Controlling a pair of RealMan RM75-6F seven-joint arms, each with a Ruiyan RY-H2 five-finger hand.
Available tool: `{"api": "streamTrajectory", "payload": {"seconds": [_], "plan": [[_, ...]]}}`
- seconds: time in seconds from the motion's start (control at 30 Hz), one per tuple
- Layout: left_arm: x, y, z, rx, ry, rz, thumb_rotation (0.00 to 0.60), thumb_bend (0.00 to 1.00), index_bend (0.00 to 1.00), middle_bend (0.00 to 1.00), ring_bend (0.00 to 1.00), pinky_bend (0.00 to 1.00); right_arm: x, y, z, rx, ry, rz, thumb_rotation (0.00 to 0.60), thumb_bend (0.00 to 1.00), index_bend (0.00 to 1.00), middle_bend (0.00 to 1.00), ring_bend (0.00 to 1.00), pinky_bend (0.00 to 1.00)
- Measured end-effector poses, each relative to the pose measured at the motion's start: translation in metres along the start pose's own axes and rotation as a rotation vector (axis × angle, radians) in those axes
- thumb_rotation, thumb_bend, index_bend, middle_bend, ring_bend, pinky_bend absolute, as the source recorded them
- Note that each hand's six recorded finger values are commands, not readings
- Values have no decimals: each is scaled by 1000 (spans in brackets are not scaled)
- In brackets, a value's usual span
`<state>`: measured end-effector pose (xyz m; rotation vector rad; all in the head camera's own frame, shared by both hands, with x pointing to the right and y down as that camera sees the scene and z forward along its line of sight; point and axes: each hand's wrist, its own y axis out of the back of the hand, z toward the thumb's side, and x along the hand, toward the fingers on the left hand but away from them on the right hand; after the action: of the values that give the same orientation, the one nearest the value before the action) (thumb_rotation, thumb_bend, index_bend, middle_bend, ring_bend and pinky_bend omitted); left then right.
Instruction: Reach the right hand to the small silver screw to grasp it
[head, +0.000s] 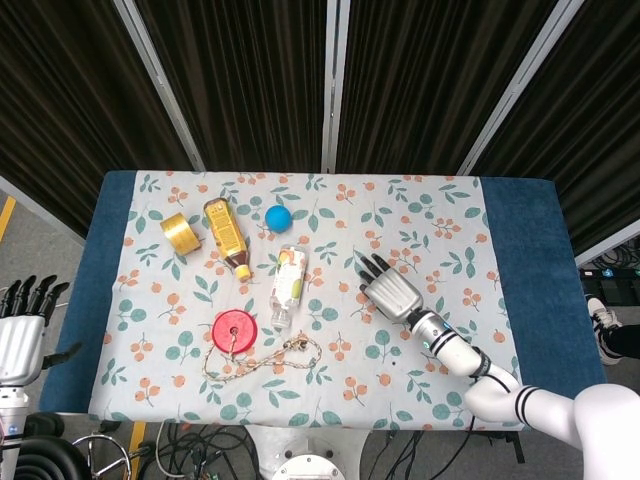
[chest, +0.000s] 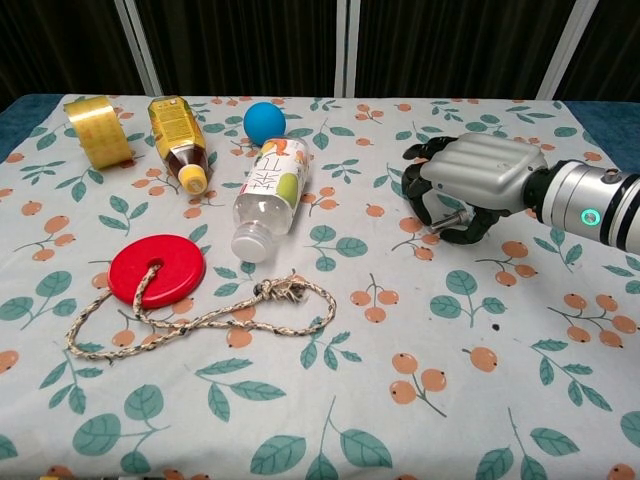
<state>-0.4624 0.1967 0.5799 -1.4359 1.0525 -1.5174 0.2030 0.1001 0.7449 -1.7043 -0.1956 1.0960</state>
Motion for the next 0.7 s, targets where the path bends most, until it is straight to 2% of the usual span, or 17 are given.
{"api": "streamTrajectory", "payload": {"seconds": [0.17,0.37,0.57,0.7], "plan": [[0,-1,-1,-2,1,0,600,0,159,88,0,0,1,2,-3,-12,-10,-7,600,315,555,252,25,88],[0,-2,-1,-1,1,-2,600,0,159,88,0,0,5,6,-10,-81,-35,-19,600,322,567,254,25,88],[1,-3,-1,1,0,-4,600,0,159,89,0,0,11,10,-20,-252,-69,-33,600,322,577,254,26,87],[1,-3,-1,1,3,-6,600,0,159,89,0,0,14,13,-29,-423,-94,-44,600,321,577,251,26,87]]}}
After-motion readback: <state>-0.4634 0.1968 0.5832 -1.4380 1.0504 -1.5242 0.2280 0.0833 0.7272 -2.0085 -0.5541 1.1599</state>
